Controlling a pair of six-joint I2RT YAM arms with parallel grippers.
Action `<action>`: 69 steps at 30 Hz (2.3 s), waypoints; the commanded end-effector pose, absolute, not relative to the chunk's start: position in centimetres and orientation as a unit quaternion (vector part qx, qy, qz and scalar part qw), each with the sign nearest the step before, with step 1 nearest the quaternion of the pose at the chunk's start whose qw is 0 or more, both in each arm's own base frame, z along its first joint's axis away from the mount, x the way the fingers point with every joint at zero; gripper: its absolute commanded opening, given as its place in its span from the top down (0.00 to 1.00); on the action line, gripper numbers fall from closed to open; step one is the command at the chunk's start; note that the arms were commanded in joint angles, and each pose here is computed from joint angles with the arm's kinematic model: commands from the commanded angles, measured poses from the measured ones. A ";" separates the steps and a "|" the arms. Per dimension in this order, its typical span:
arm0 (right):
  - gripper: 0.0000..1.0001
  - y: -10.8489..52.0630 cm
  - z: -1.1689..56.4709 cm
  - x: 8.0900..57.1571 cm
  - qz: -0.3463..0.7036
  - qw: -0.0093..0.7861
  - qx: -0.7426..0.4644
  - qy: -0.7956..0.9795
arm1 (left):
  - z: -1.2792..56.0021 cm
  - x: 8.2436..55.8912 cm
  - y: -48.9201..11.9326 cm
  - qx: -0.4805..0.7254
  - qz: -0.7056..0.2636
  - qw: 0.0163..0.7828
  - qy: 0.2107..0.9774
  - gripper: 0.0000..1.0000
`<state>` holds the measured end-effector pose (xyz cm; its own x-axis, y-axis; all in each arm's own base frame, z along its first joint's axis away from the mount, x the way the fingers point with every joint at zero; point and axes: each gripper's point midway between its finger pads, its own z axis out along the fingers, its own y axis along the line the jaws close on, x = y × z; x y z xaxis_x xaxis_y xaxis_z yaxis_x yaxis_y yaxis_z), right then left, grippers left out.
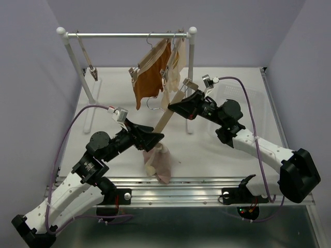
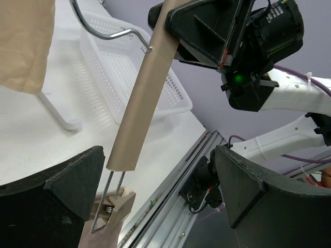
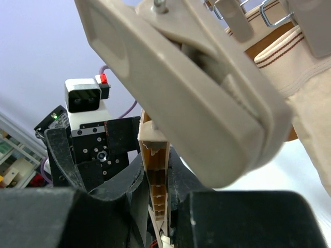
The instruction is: Remove the underwear clipped to the hanger
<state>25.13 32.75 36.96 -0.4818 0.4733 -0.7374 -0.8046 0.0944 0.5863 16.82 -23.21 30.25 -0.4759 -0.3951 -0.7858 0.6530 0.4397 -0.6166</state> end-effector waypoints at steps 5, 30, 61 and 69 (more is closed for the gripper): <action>0.99 32.2 40.6 24.6 0.675 0.495 -0.164 0.521 | 27.5 17.1 -22.5 0.084 -0.485 0.488 0.721 0.01; 0.99 32.1 39.8 29.0 0.641 0.528 -0.131 0.541 | 28.0 15.1 -23.4 0.112 -0.526 0.457 0.708 0.11; 0.99 32.1 39.0 29.4 0.644 0.510 -0.141 0.552 | 28.7 15.4 -22.0 0.089 -0.512 0.485 0.703 1.00; 0.99 32.3 39.2 27.7 0.671 0.481 -0.162 0.541 | 30.5 17.2 -22.4 0.098 -0.490 0.520 0.693 0.01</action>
<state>28.23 32.78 36.00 -0.5691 0.4303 -0.7007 -0.7453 0.0900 0.6606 16.12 -22.34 25.59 -0.5699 -0.3081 -0.7618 0.5692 0.5206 -0.6364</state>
